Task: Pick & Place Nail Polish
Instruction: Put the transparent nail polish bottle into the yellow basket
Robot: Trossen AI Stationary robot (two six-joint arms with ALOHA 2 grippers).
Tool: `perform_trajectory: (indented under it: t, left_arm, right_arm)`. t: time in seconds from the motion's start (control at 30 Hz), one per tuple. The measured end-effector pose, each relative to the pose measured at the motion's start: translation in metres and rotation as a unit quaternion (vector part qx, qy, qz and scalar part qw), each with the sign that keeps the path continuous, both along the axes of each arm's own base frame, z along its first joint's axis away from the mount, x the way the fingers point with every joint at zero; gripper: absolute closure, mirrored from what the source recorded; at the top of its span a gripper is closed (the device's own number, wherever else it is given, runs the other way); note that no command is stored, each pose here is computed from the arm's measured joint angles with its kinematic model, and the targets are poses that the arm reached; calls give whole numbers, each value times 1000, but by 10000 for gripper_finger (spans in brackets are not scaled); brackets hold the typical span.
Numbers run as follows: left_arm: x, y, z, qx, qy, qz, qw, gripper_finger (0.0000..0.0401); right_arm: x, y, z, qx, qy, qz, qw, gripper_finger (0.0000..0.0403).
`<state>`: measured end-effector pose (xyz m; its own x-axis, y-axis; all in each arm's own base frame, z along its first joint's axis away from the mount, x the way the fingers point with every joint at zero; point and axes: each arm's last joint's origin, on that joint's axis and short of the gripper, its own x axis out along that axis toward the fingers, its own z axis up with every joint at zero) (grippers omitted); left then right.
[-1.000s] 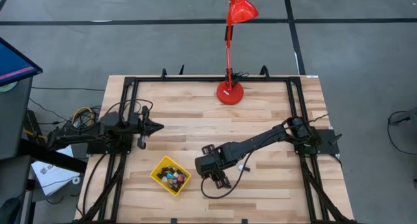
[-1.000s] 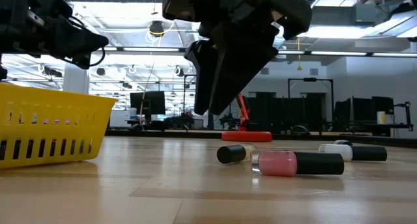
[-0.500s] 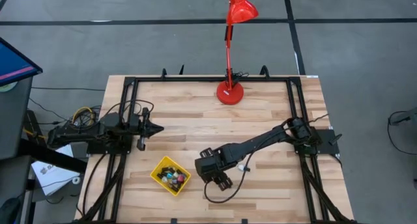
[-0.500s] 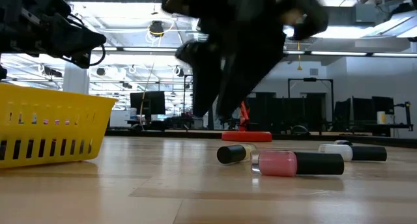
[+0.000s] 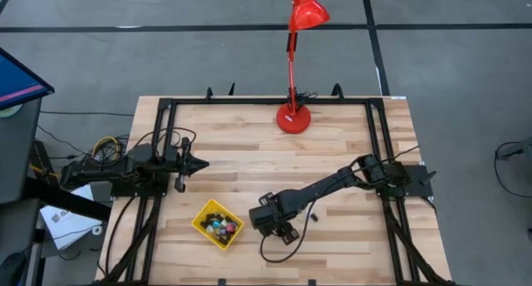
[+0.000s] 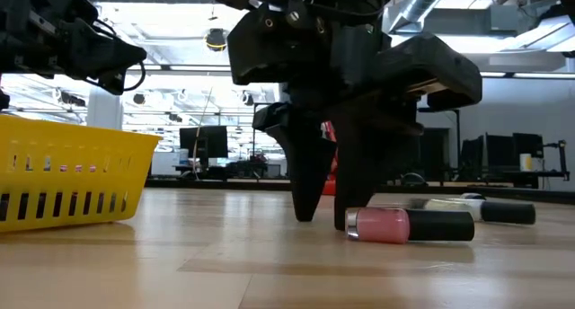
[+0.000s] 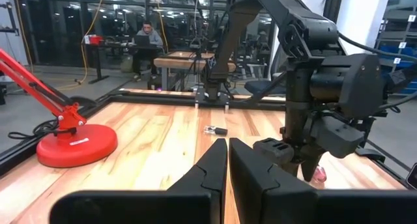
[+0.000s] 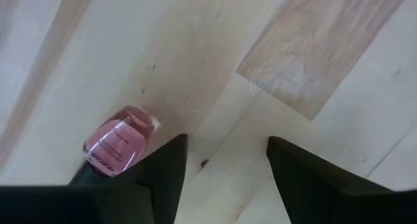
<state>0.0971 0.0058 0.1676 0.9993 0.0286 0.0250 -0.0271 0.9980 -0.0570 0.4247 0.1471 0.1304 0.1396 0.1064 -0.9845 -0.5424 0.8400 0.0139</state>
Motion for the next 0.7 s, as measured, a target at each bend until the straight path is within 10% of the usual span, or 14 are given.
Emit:
perform_trajectory:
  t: [0.27, 0.43, 0.7]
  left_arm:
    - [0, 0, 0, 0, 0, 0, 1000, 388]
    - [0, 0, 0, 0, 0, 0, 1000, 388]
    - [0, 0, 0, 0, 0, -1, 1000, 388]
  right_arm:
    - [1, -7, 6, 6, -2, -35, 999, 239]
    - [-4, -34, 39, 17, 7, -164, 986, 232]
    - [-40, -57, 80, -30, 92, -502, 860, 188]
